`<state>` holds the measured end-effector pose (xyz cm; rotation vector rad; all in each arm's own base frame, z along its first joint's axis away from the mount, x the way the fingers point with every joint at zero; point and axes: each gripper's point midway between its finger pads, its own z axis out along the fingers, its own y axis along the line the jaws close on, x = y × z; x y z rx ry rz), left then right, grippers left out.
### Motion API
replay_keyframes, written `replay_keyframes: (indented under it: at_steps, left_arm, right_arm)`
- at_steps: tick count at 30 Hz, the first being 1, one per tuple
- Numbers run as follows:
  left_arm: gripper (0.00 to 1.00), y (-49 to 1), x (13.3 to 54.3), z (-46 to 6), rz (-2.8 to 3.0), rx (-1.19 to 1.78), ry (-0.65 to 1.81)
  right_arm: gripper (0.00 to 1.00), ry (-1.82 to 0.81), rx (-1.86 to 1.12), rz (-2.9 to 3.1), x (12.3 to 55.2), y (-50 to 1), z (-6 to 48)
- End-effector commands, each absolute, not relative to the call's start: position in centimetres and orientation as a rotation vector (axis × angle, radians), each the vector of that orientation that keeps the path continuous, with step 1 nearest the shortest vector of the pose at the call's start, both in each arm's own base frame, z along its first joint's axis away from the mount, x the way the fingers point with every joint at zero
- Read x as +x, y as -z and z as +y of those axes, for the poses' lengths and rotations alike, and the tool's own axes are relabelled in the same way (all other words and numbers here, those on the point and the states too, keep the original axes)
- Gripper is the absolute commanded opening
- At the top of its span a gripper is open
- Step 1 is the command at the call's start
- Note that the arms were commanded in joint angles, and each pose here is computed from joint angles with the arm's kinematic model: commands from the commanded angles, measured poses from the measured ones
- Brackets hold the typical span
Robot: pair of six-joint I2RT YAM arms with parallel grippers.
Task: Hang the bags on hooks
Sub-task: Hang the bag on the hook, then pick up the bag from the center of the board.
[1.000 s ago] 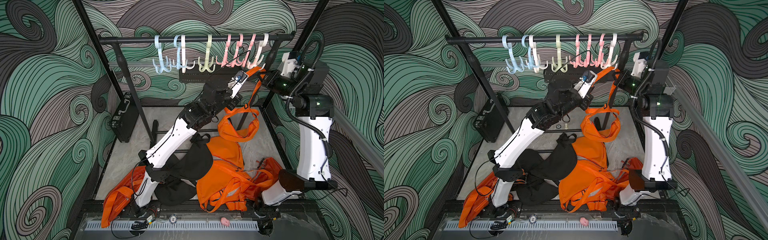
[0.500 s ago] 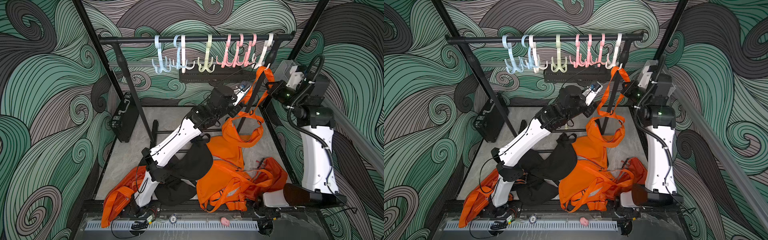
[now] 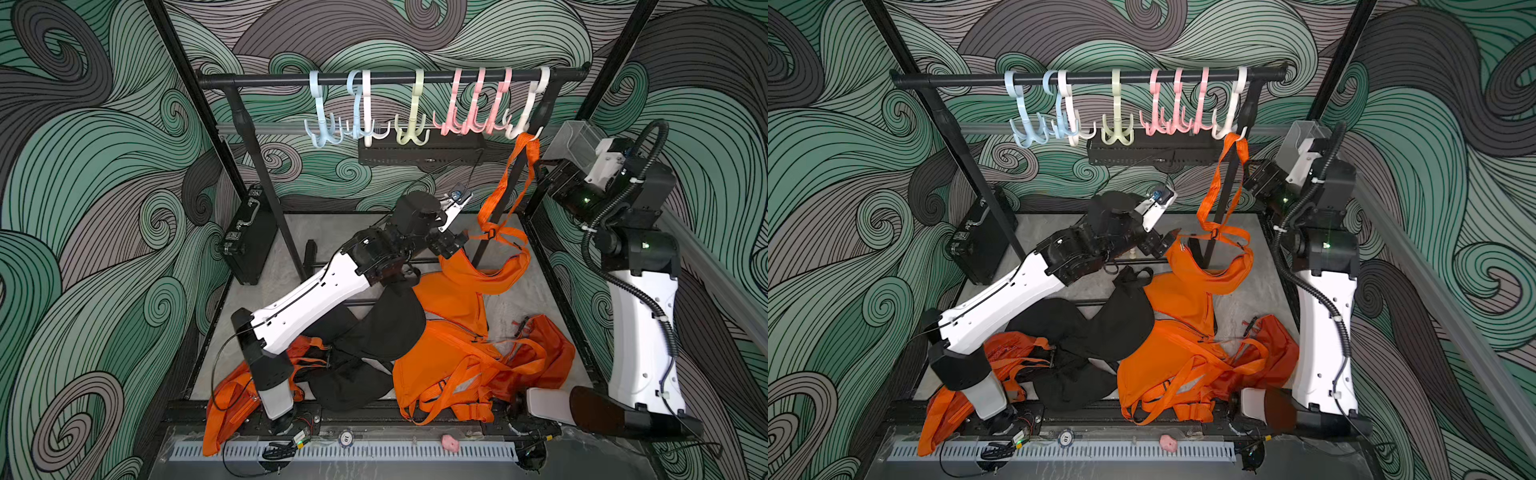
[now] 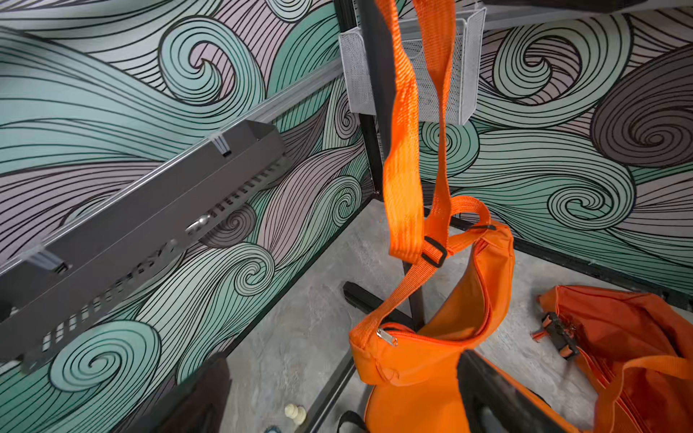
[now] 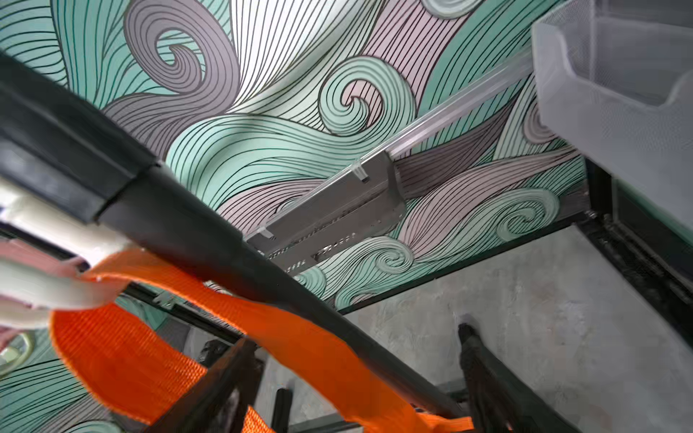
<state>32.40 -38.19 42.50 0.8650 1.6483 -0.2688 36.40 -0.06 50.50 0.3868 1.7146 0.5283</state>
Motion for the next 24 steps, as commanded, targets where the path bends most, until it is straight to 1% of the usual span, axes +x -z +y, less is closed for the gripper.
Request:
replay_keyframes:
  at_steps: [1, 3, 5, 6, 11, 12, 15, 16, 19, 24]
  left_arm:
    - [0.98, -40.3, 31.2, -35.6, 1.704, 0.821, 0.235]
    - [0.98, -38.1, 30.5, -33.6, 1.754, 0.823, 0.19]
    - [0.99, -35.9, 29.8, -31.4, 1.813, 0.819, 0.125]
    - [0.99, -35.6, 29.3, -29.9, 1.828, 0.798, 0.101]
    - [0.99, -31.2, 27.7, -26.2, 1.882, 0.806, 0.023]
    - [0.99, -30.6, 27.5, -25.6, 1.888, 0.802, 0.005]
    - [0.99, -29.8, 27.4, -24.2, 1.879, 0.773, -0.041]
    - [0.99, -30.0, 27.5, -23.8, 1.864, 0.747, -0.054]
    - [0.98, -30.5, 27.7, -22.8, 1.829, 0.673, -0.063]
    - [0.99, -29.8, 27.6, -22.0, 1.812, 0.632, -0.062]
  right_arm:
    - [0.99, -0.371, 0.46, 1.672, 33.6, -50.1, -2.3]
    - [0.99, -0.346, 0.501, 1.673, 32.2, -48.6, -2.8]
    - [0.99, -0.354, 0.566, 1.716, 31.1, -45.6, -2.9]
    - [0.99, -0.355, 0.616, 1.737, 30.6, -43.9, -3.2]
    - [0.99, -0.353, 0.742, 1.888, 28.0, -34.2, -3.0]
    - [0.99, -0.32, 0.775, 1.947, 27.5, -31.8, -3.3]
    - [0.98, -0.369, 0.821, 2.126, 26.1, -25.2, -1.7]
    - [0.97, -0.398, 0.82, 2.182, 25.7, -22.9, -0.7]
    - [0.94, -0.365, 0.764, 2.314, 24.0, -17.9, 1.5]
    - [0.94, -0.134, 0.54, 2.466, 21.5, -14.2, 4.3]
